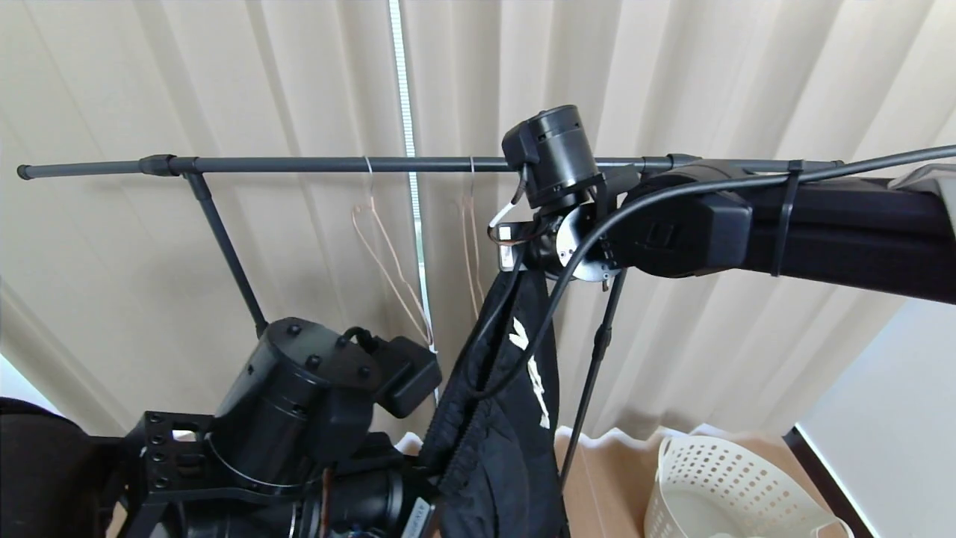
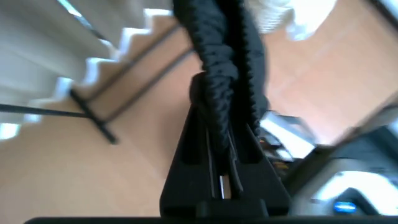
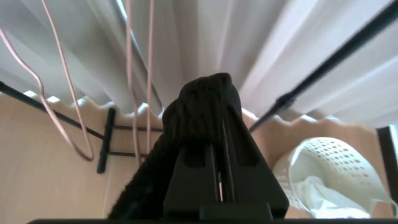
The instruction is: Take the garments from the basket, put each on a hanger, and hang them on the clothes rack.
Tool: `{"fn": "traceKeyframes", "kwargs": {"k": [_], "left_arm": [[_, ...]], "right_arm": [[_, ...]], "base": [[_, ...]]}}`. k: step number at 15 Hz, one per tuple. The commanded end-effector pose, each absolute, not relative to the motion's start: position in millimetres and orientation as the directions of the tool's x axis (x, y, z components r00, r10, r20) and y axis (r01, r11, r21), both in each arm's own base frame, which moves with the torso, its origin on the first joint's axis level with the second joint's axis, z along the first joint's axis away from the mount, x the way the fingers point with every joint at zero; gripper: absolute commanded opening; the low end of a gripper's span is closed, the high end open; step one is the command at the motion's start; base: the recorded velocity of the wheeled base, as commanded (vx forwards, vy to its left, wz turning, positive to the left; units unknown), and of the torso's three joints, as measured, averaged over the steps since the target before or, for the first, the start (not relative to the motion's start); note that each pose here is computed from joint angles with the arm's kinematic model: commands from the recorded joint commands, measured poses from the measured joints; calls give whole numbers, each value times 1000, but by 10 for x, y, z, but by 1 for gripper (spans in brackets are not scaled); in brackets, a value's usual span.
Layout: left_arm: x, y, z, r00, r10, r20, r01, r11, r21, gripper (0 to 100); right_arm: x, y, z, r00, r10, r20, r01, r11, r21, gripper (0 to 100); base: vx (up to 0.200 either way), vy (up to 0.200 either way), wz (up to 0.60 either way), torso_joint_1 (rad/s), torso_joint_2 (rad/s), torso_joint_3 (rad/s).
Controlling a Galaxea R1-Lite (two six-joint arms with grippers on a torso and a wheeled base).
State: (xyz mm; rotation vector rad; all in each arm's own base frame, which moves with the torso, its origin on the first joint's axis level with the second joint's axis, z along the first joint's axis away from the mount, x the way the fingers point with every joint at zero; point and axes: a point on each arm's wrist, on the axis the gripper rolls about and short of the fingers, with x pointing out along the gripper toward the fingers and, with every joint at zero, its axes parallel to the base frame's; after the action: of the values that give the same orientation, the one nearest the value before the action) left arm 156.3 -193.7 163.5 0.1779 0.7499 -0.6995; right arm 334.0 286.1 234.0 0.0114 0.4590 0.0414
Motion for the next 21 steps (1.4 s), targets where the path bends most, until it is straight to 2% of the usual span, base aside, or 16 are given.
{"fn": "traceKeyframes", "kwargs": {"k": [1,2,5,6,7,12,15,17,21], "left_arm": [[1546,-2361,1638,452,-593,-666,642,735,-219,0],[1582,-2446,1617,455,-589,-668,633,742,-223,0],[1603,-2415,1602,470,-570,-674,617,758,-211,0],[1663,-2267,1580,525,-513,-680,565,807,-172,0],[1716,-2174,1567,550,-480,-684,531,832,-158,0],[2049,-1737,1695,696,-330,-638,355,930,-93,0],[2288,-1648,1802,751,-295,-590,289,951,-107,0],[2431,-1692,1861,778,-296,-555,276,953,-121,0],[2693,-1800,1938,805,-291,-517,260,956,-135,0]], "right_arm": [[3385,2998,2155,884,48,-465,-47,999,14,0],[3374,2997,2166,883,51,-466,-43,999,26,0],[3328,2926,2320,894,55,-444,-27,997,68,0],[3305,2778,2384,895,37,-444,-6,997,71,0],[3305,2673,2425,896,21,-444,12,997,71,0],[3033,2270,2576,884,-23,-468,43,999,33,0],[2719,2046,2570,871,-52,-489,56,998,-6,0],[2570,2035,2457,861,-94,-500,71,995,-64,0],[2285,1989,2255,830,-95,-549,-10,983,-184,0]], "base": [[0,0,0,0,0,0],[0,0,0,0,0,0],[0,0,0,0,0,0],[0,0,0,0,0,0],[0,0,0,0,0,0],[0,0,0,0,0,0],[0,0,0,0,0,0],[0,0,0,0,0,0],[0,0,0,0,0,0]]}}
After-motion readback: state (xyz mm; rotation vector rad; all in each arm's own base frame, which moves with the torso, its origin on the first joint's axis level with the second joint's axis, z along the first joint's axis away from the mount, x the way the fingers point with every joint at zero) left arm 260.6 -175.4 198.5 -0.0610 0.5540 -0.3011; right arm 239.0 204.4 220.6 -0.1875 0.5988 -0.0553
